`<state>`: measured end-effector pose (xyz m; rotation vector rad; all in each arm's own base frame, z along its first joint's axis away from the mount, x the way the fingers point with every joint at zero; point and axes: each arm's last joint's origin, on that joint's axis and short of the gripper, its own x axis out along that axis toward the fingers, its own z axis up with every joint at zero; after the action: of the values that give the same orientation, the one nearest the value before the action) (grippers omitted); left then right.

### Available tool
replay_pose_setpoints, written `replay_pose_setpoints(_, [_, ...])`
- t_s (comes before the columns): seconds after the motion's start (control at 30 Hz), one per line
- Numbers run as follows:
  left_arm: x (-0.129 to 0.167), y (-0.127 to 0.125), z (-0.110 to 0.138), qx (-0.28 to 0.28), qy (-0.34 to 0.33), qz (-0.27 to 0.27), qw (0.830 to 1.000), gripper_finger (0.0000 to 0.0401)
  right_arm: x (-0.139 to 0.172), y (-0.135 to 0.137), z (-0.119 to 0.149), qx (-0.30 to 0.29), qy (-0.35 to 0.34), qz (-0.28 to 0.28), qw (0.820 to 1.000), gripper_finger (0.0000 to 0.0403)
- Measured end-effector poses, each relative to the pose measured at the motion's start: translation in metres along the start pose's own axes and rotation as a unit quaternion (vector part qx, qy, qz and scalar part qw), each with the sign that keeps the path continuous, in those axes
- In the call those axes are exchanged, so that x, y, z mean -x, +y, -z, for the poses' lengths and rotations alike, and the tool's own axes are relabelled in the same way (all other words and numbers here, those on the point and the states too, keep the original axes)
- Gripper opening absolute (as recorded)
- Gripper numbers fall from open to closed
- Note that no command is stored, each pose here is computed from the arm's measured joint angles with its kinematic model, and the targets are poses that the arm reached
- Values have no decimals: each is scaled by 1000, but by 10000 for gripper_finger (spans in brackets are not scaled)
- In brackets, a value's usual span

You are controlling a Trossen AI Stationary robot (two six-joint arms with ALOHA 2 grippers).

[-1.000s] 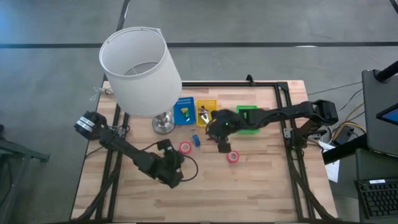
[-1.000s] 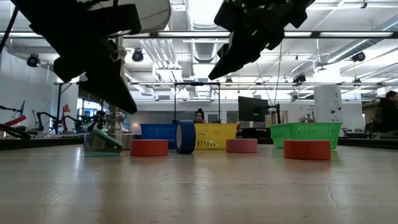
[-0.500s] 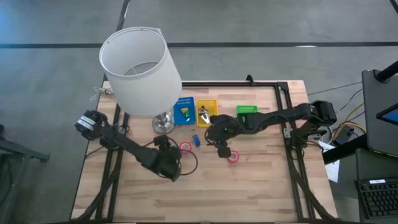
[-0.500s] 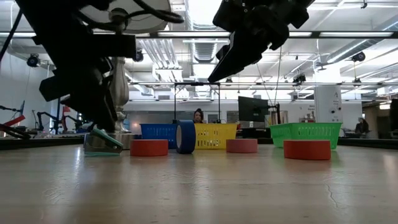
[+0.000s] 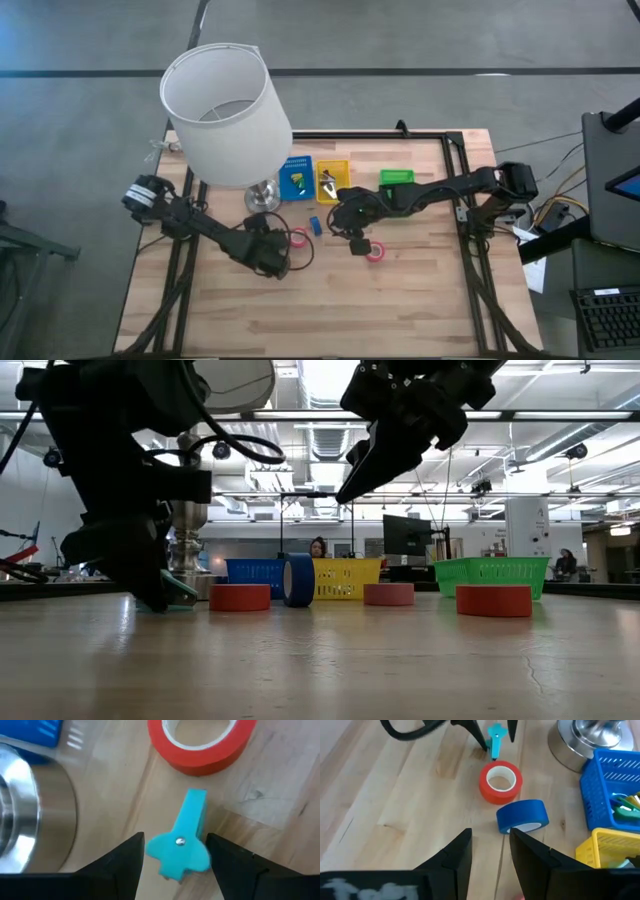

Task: Pick and place Stapler, Stapler remover, tape
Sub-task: Put the blue staple remover into the yellow bin

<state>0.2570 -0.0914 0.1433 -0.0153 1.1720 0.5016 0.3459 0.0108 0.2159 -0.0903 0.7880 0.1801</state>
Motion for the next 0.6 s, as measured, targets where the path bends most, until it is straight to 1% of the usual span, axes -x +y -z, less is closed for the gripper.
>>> replay_pose_setpoints(0.07, [-2,0,1,0,-2,6,1000,213,0,0,0,0,0,0,1000,131])
replay_pose_setpoints(0.17, [-2,-1,1,1,-2,13,1000,184,0,0,0,0,0,0,1000,134])
replay_pose_setpoints(0.3, [-1,-2,-1,3,-2,21,1000,123,0,0,0,0,0,0,1000,132])
replay_pose_setpoints(0.47, [2,-6,-7,18,-22,33,999,47,0,0,0,-1,-2,1,1000,123])
replay_pose_setpoints(0.53, [3,-8,-10,23,-35,39,998,28,-2,0,-1,-4,-5,0,1000,121])
replay_pose_setpoints(0.6, [5,-10,-15,28,-51,48,997,22,-6,0,-1,-14,-11,1,1000,119])
